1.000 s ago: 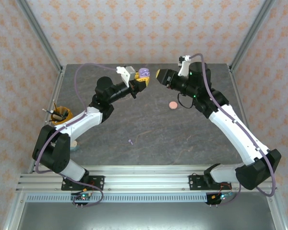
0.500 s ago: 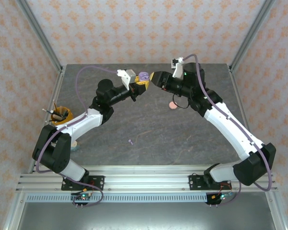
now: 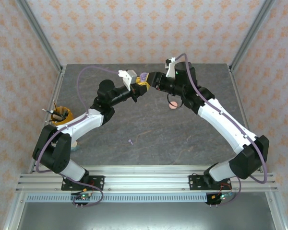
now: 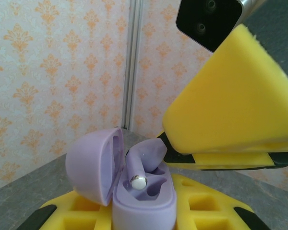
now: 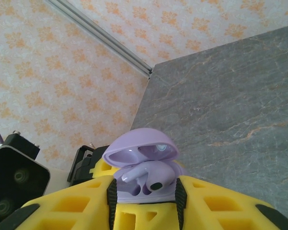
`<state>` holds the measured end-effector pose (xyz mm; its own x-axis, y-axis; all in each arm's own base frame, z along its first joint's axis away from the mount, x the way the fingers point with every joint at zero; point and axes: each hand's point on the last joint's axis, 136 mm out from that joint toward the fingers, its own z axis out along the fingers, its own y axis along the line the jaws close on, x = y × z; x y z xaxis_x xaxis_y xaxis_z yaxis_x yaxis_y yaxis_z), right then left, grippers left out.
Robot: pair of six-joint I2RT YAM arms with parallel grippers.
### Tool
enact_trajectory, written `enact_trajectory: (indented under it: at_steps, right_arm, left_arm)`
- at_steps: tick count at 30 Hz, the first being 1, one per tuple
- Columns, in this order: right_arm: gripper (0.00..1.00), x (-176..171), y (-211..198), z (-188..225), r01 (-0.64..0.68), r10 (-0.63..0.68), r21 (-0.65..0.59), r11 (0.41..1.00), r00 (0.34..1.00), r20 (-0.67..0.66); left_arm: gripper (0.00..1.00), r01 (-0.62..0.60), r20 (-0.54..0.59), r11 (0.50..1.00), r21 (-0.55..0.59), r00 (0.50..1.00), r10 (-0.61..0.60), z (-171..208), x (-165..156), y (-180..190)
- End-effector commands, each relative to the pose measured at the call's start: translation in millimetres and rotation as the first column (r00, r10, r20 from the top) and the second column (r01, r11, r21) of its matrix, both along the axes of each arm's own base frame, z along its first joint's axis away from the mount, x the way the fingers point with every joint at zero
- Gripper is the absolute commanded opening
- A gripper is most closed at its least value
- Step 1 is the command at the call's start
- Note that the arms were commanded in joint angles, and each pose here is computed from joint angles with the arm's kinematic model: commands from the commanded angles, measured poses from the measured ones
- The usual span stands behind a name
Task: Insert the wireless bluetooth earbuds into the charging case
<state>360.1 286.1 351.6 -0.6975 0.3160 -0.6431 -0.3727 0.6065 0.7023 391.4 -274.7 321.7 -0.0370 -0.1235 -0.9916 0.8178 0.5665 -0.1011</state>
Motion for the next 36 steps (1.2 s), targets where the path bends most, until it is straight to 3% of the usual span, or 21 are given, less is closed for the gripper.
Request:
enact_trajectory:
  at_steps: [1, 20, 36]
  right_arm:
    - [0.38, 4.9, 1.8, 15.5, 0.01, -0.01, -0.004, 1.0, 0.998, 0.056]
    - [0.28, 10.0, 8.8, 0.8, 0.013, -0.004, -0.117, 0.993, 0.997, 0.073]
    - [0.14, 4.7, -0.4, 21.2, 0.041, -0.029, -0.108, 0.993, 0.993, 0.11]
  left_arm:
    - [0.0, 0.031, 0.045, 0.999, -0.021, 0.999, -0.03, 17.8, -9.7, -2.6]
    - [0.0, 0.041, 0.041, 0.999, -0.015, 0.998, -0.04, 17.6, -11.7, -5.4]
    - [0.0, 0.024, 0.008, 1.0, 0.0, 1.0, -0.024, 6.6, -6.5, -5.5]
